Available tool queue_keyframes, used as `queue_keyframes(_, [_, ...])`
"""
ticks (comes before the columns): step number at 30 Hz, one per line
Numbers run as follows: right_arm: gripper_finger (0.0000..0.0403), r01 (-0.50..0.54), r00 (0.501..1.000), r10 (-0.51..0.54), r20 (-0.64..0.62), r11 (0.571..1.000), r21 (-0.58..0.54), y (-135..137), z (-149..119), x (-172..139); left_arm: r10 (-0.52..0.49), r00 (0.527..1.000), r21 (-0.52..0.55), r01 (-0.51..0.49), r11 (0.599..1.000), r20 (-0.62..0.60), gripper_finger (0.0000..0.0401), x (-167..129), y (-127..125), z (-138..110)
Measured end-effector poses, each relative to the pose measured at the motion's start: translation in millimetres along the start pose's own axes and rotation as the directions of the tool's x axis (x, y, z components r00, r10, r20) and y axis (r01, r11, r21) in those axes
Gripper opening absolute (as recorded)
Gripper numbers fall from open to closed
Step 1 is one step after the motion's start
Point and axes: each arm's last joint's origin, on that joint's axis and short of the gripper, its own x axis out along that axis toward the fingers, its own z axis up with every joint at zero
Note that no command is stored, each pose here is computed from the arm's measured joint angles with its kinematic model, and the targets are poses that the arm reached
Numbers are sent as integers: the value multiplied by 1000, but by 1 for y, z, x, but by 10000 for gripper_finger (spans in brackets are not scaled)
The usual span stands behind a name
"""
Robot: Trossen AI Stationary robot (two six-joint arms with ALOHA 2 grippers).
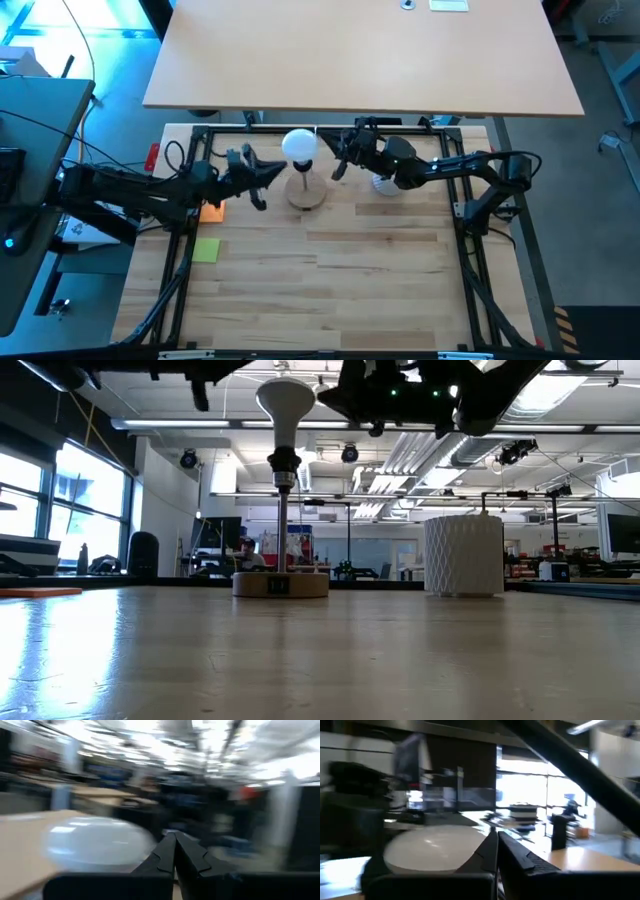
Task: Screw lightbulb
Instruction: Remove the lightbulb from the lamp
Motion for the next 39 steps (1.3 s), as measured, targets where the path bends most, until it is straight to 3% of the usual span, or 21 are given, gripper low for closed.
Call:
queue_keyframes(4, [0, -184, 981, 185, 55, 983, -23, 7, 5, -1, 266, 964, 118, -265, 957, 9, 0, -6, 9, 3])
queue_keyframes(6, [0, -259, 962, 261, 81, 965, -34, 11, 7, -2, 328, 945, 161, -326, 932, 14, 0, -5, 17, 3])
queue_keyframes(10, [0, -342, 937, 343, 65, 939, -35, 15, 5, -3, 248, 969, 138, -244, 960, -7, 0, 3, 31, 1])
queue_keyframes(13, [0, -311, 950, 312, 15, 950, -25, 10, 0, -2, 131, 991, 77, -127, 989, -43, 0, 8, 36, -3])
queue_keyframes(21, [0, 14, 1000, -14, -15, 1000, 16, -5, -1, 0, -101, 993, -36, 99, 994, -64, 0, 7, 15, -5])
queue_keyframes(25, [0, 100, 995, -99, -11, 995, 28, -8, 0, 0, -89, 995, -28, 88, 996, -46, 0, 3, 6, -4])
queue_keyframes(29, [0, -24, 1000, 24, 11, 1000, -20, 1, 5, -1, 85, 995, 58, -83, 995, -45, 0, -1, 14, 0])
queue_keyframes(32, [0, -146, 988, 149, 37, 987, -67, 8, 17, -5, 210, 976, 180, -196, 964, -62, 0, -3, 26, 0])
queue_keyframes(34, [0, -245, 968, 248, 33, 965, -90, 12, 21, -7, 259, 964, 202, -243, 949, -54, 0, -2, 35, 2])
queue_keyframes(36, [0, -322, 945, 325, 22, 942, -94, 15, 20, -8, 252, 966, 196, -237, 952, -54, 0, 0, 43, 3])
queue_keyframes(39, [0, -329, 944, 329, -21, 940, -86, 14, 16, -8, 178, 982, 161, -166, 973, -66, 0, 2, 50, 3])
